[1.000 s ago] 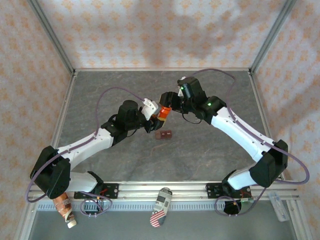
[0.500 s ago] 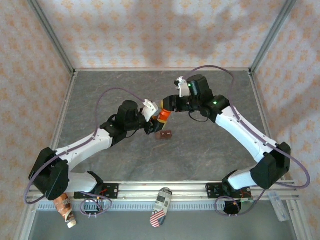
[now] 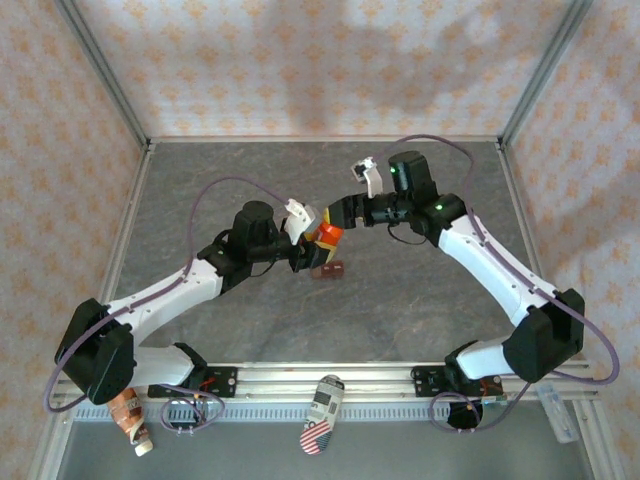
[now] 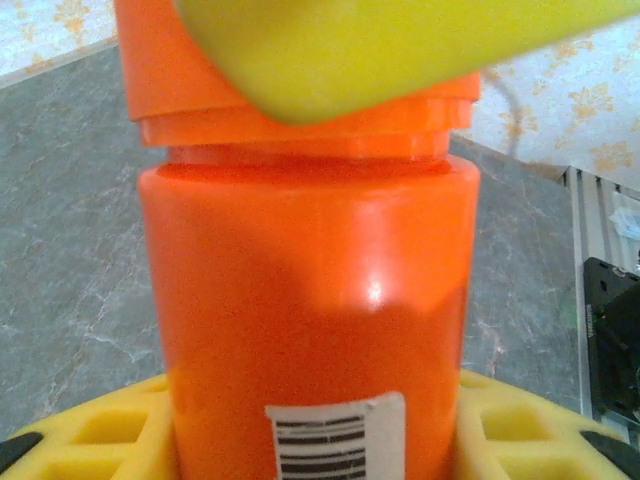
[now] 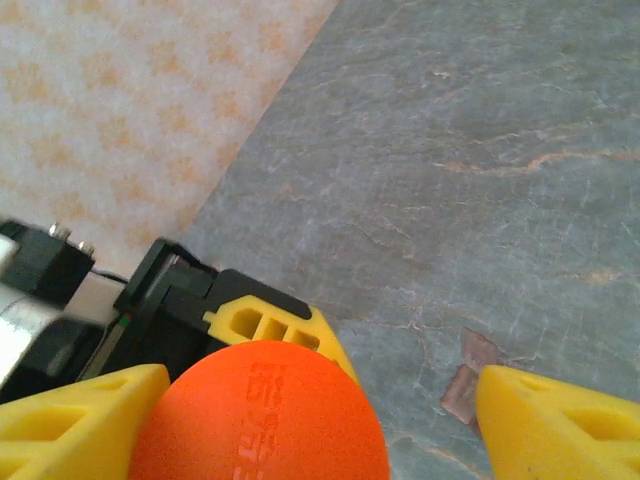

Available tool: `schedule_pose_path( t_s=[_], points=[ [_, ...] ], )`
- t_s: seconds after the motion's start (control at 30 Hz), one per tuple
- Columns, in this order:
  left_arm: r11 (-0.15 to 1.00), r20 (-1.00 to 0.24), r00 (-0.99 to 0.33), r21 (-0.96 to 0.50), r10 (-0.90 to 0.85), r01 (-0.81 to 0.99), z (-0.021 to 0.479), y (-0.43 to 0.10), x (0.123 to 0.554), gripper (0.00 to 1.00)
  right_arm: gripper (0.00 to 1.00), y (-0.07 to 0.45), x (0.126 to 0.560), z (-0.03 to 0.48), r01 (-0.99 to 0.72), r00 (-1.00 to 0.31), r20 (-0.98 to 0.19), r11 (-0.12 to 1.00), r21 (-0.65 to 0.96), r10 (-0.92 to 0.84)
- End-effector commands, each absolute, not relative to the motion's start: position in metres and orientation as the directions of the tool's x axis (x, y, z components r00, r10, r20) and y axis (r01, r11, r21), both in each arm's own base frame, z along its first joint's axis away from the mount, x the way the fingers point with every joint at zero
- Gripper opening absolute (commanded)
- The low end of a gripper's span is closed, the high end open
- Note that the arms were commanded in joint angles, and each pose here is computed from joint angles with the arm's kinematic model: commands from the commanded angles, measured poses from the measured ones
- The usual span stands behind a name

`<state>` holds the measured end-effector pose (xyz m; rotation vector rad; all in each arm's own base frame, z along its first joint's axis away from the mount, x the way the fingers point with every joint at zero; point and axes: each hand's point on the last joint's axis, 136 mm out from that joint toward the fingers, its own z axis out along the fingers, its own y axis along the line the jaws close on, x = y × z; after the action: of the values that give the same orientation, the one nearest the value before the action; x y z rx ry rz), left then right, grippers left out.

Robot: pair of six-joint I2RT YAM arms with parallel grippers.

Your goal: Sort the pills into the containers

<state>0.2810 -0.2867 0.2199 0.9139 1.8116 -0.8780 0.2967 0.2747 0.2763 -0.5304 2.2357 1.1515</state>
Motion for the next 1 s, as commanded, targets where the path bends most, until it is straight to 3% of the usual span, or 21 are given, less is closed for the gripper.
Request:
schedule_pose_path(
  t_s=[0.0,0.17,0.27,0.43,0.73,0.9,0.97],
  points=[
    [0.510,-0.951,-0.232,-0.098,0.206,0.855,0.243,-0.283,0.291,0.00,0.81,0.259,0.313,0.308,-0.433,-0.774,-0.620,0.605,0.668,0.131],
    [0.559,-0.943,-0.208,-0.030,0.258,0.828,0.235,-0.275,0.302,0.00,0.83,0.242,0.316,0.315,-0.227,-0.785,-0.516,0.616,0.754,0.343],
    [0.563,-0.941,-0.206,-0.021,0.268,0.826,0.232,-0.276,0.304,0.00,0.83,0.240,0.313,0.310,-0.162,-0.779,-0.497,0.643,0.749,0.383],
    [0.561,-0.942,-0.203,-0.021,0.265,0.828,0.232,-0.278,0.306,0.00,0.83,0.252,0.310,0.293,-0.130,-0.795,-0.513,0.735,0.666,0.324],
    [0.555,-0.944,-0.201,-0.022,0.263,0.832,0.235,-0.280,0.307,0.00,0.82,0.275,0.313,0.281,-0.155,-0.817,-0.510,0.750,0.643,0.270],
    [0.552,-0.942,-0.204,-0.025,0.266,0.833,0.233,-0.281,0.306,0.00,0.71,0.277,0.314,0.281,-0.165,-0.816,-0.516,0.749,0.642,0.262],
    [0.553,-0.943,-0.202,-0.023,0.264,0.833,0.234,-0.281,0.307,0.00,0.62,0.277,0.314,0.281,-0.170,-0.816,-0.517,0.748,0.642,0.259]
  ],
)
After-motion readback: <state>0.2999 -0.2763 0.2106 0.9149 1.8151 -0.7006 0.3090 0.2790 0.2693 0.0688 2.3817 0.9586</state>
